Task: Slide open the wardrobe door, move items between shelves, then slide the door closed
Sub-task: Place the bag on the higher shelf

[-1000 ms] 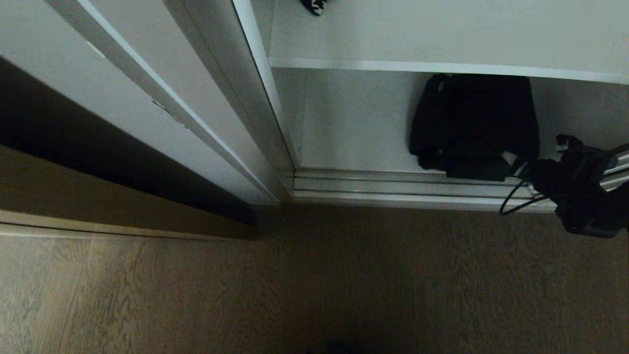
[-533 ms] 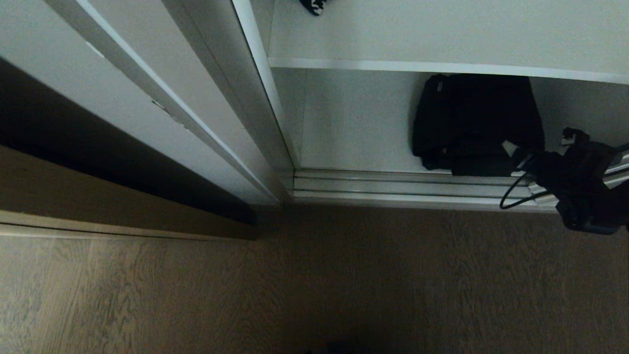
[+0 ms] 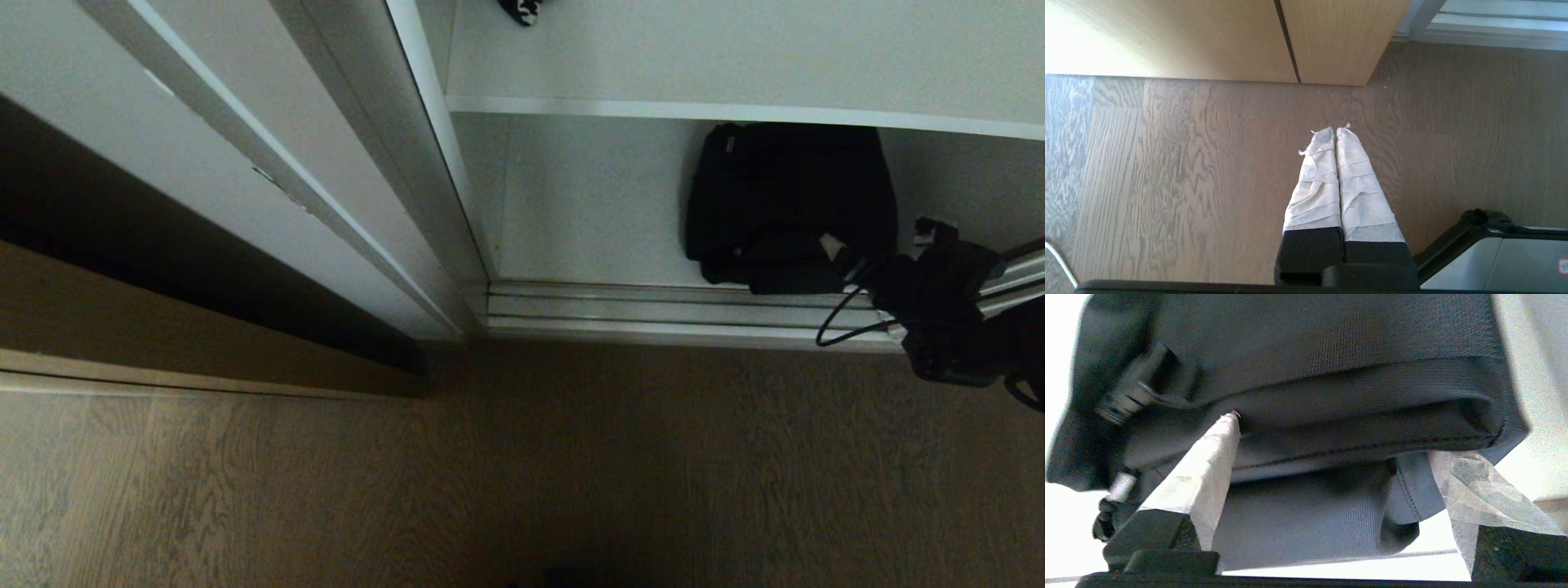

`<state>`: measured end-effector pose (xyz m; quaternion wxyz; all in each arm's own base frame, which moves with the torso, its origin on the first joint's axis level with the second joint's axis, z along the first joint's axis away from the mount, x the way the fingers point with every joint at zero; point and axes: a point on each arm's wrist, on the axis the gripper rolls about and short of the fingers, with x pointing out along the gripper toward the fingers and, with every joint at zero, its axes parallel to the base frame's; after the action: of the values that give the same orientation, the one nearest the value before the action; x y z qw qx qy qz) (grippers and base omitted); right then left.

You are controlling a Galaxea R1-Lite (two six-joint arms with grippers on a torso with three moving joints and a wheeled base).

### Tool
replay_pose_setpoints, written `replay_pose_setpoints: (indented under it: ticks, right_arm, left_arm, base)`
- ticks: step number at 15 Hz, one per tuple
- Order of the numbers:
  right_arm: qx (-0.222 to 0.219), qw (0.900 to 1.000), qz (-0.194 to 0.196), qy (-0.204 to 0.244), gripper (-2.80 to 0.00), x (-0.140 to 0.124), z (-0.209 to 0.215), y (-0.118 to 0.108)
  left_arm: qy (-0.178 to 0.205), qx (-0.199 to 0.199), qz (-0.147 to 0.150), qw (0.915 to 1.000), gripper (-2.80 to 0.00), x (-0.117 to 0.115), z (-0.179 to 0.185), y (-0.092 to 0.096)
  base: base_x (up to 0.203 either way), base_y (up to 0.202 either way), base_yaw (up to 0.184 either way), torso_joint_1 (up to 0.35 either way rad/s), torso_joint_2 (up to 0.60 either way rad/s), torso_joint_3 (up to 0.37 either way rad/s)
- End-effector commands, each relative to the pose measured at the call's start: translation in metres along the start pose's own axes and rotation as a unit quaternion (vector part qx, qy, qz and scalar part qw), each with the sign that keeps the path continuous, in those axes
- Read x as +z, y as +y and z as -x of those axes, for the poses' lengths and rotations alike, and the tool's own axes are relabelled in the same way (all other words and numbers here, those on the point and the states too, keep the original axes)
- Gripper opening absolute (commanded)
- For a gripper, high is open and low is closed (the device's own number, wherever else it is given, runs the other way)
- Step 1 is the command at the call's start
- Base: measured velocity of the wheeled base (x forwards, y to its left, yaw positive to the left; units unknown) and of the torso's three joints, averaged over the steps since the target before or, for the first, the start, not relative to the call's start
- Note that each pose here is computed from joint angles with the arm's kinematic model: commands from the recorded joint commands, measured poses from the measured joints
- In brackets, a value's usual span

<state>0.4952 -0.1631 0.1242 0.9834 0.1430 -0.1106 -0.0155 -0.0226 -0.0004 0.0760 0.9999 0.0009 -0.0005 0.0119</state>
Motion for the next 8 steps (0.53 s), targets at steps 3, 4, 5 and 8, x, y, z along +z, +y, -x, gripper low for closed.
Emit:
replay_pose_setpoints:
  ticks: [3, 4, 5, 8]
  right_arm:
    - [-0.01, 0.999, -0.012, 0.029, 0.0, -0.0203, -0.0059, -0.0085]
    - [-0.012, 0.999, -0.014, 0.033, 0.0, -0.022, -0.006, -0.0092]
    - [-0.013, 0.999, -0.015, 0.035, 0.0, -0.0216, -0.0066, -0.0092]
    - [-0.033, 0.999, -0.017, 0.034, -2.8, -0.0209, -0.0086, -0.0104]
  left_arm:
    - [0.001, 0.0, 0.0, 1.0, -2.8, 0.0001, -0.0001, 0.0]
    - [0.001, 0.0, 0.0, 1.0, -2.8, 0.0001, -0.0001, 0.0]
    - [0.001, 0.001, 0.0, 1.0, -2.8, 0.0001, -0.0001, 0.0]
    - [0.001, 0.0, 0.0, 1.0, -2.8, 0.0001, -0.0001, 0.0]
  base:
    - [0.0, 0.0, 0.0, 0.0, 0.0, 0.0]
    - [0.0, 0.0, 0.0, 0.0, 0.0, 0.0]
    - [0.0, 0.0, 0.0, 0.0, 0.0, 0.0]
    - [0.0, 0.0, 0.0, 0.0, 0.0, 0.0]
